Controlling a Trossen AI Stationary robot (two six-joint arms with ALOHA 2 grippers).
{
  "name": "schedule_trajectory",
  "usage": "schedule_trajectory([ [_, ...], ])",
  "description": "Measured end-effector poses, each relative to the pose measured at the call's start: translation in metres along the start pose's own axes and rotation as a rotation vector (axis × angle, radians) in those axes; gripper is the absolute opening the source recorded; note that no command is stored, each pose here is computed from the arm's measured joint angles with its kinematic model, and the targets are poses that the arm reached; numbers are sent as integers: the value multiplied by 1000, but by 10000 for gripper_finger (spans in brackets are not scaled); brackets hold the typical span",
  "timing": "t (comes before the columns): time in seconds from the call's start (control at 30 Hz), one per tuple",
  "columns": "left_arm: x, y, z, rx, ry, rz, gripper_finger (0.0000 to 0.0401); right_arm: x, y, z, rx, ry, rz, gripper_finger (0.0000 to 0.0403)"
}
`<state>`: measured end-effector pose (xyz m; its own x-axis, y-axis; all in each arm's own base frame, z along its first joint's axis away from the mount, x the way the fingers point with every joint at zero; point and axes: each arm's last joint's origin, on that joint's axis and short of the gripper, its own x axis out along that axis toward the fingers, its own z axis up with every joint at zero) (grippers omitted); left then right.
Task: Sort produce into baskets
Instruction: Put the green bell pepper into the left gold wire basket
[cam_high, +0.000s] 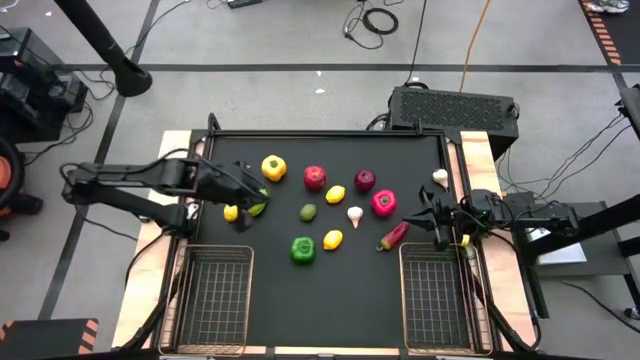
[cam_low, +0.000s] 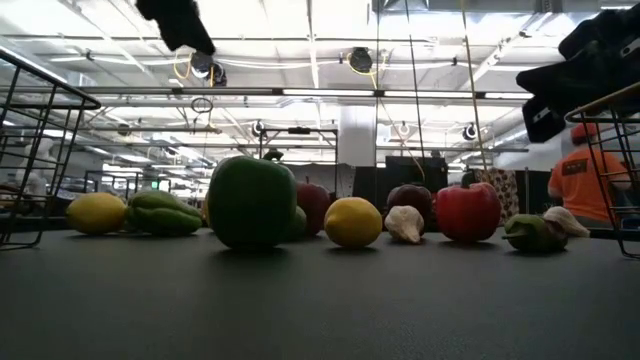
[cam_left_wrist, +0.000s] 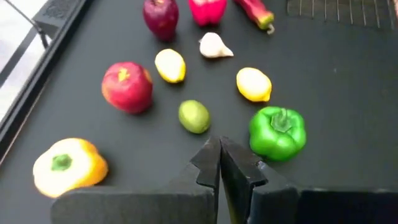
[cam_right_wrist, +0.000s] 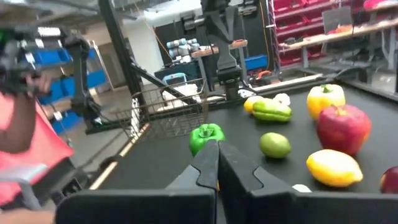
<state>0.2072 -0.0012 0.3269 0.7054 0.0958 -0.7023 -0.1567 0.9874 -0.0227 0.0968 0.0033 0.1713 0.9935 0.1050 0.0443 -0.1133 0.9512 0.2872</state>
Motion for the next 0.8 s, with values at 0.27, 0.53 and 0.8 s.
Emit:
schedule_trajectory([
  [0.27,45,-15,14,68,-9,-16,18,0,-1,6,187,-93,-69,0],
  [0.53,77,-20,14,100,50,-10,18,-11,17,72,126,-297,-101,0],
  [0.8,79,-20,14,142,56,-8,18,17,44,171,-35,-102,-182,0],
])
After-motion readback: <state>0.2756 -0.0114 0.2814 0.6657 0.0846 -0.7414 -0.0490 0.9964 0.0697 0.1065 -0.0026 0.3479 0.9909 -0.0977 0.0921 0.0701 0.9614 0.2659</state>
